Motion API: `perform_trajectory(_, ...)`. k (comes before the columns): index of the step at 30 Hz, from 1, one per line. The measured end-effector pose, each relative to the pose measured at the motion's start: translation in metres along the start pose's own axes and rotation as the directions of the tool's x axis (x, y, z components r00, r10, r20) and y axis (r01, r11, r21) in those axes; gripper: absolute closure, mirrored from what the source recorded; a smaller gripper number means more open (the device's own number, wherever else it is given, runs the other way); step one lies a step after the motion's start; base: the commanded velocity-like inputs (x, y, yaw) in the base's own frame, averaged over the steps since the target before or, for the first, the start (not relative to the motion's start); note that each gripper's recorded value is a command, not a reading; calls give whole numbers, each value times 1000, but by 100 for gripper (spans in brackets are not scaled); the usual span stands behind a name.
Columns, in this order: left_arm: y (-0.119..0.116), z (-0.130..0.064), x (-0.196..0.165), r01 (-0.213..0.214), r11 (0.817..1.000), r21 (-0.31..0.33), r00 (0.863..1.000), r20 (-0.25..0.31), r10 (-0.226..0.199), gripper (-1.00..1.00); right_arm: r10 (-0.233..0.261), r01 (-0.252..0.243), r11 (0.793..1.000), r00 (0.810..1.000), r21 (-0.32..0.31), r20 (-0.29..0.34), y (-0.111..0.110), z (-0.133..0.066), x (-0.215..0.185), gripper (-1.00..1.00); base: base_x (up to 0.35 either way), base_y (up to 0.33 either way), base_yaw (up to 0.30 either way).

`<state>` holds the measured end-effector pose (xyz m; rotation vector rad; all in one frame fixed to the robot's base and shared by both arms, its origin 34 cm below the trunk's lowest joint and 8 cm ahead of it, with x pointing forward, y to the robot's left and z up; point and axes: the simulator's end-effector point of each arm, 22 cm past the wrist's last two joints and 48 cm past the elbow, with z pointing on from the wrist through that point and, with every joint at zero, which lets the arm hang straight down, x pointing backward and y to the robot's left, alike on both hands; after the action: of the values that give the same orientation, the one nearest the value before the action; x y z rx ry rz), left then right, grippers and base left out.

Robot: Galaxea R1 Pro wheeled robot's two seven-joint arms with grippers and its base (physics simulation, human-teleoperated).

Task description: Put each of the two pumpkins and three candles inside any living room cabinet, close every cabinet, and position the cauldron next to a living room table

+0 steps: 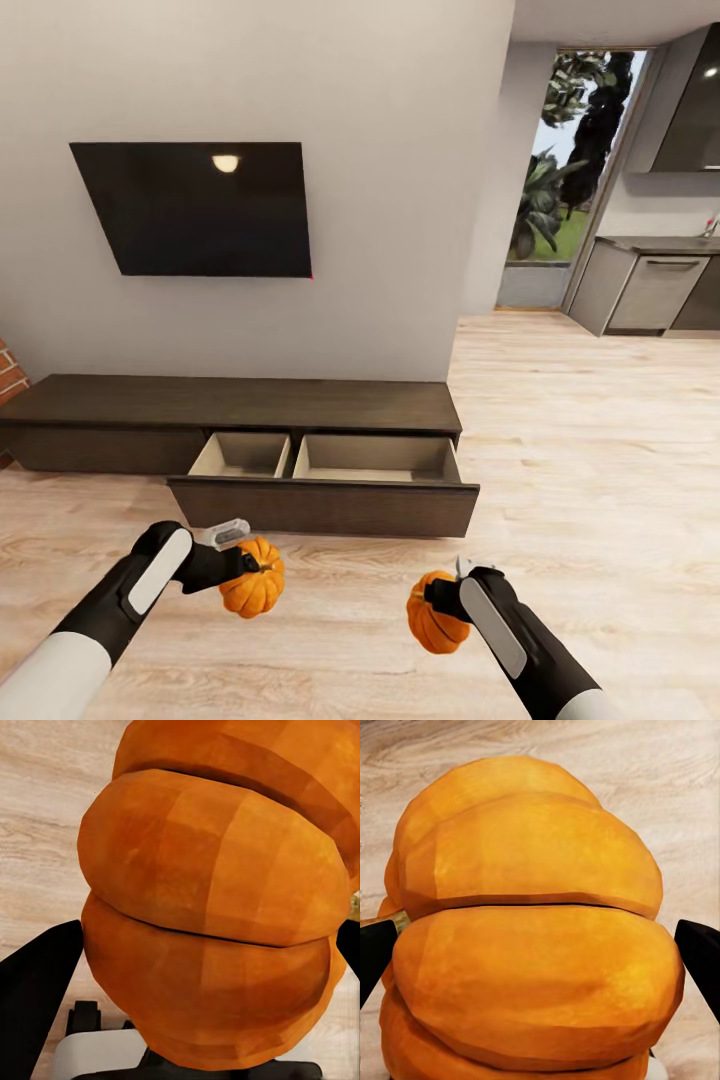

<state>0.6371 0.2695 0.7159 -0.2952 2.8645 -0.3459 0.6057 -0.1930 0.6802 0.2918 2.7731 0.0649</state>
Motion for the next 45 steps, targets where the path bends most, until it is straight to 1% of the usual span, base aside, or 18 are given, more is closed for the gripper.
perform_trajectory(5, 13, -2, -3, -1, 1000, -27, 1000, 4, 1, 100, -5, 5, 1000, 1000, -1, 14, 2, -2, -4, 100, 0, 0, 0)
perform_trajectory(7, 12, -1, 0, 2, 1000, -23, 1000, -1, -2, 100, -5, 5, 1000, 1000, -1, 16, 2, -2, -4, 100, 0, 0, 0)
perform_trajectory(8, 15, -1, 0, -1, 999, -34, 1000, -3, 1, 100, -5, 5, 1000, 1000, 0, 16, 1, -2, -4, 100, 0, 0, 0)
perform_trajectory(10, 28, -2, 0, -10, 995, -98, 1000, -3, 10, 100, -3, 3, 1000, 1000, -2, 16, 2, -2, -4, 100, 0, 0, 0)
perform_trajectory(11, 31, -3, -1, -6, 994, -113, 1000, -1, 6, 100, -1, 1, 1000, 1000, -3, 16, 2, -2, -4, 100, 0, 0, 0)
perform_trajectory(15, 36, -3, -1, -1, 990, -139, 1000, 1, 1, 100, 1, -1, 1000, 1000, -10, 22, 4, -3, -7, 100, 0, 0, 0)
perform_trajectory(18, 35, -3, -1, 0, 990, -139, 1000, 2, 0, 100, -6, 7, 1000, 999, -26, 45, 11, -10, -16, 100, 0, 0, 0)
perform_trajectory(21, 35, -4, -2, 2, 991, -137, 1000, 3, -2, 100, -8, 9, 1000, 999, -29, 45, 12, -11, -17, 100, 0, 0, 0)
perform_trajectory(25, 35, -5, -3, 15, 992, -129, 1000, 6, -14, 100, -6, 8, 1000, 999, -30, 45, 12, -11, -17, 100, 0, 0, 0)
perform_trajectory(32, 35, -5, -3, 21, 992, -123, 1000, 4, -21, 100, 0, 1, 999, 999, -34, 41, 12, -11, -17, 100, 12, 0, 0)
perform_trajectory(41, 27, -4, -1, 27, 995, -99, 1000, 0, -28, 100, -1, 3, 999, 999, -42, 44, 16, -13, -18, 100, 272, 0, 0)
perform_trajectory(43, 20, -7, -5, 36, 997, -71, 999, 10, -35, 100, -6, 11, 998, 997, -68, 75, 26, -24, -30, 100, 323, 0, 0)
perform_trajectory(45, 5, -14, -14, 34, 999, -28, 999, 35, -33, 100, -24, 34, 994, 995, -100, 101, 38, -39, -44, 100, 324, 0, 0)
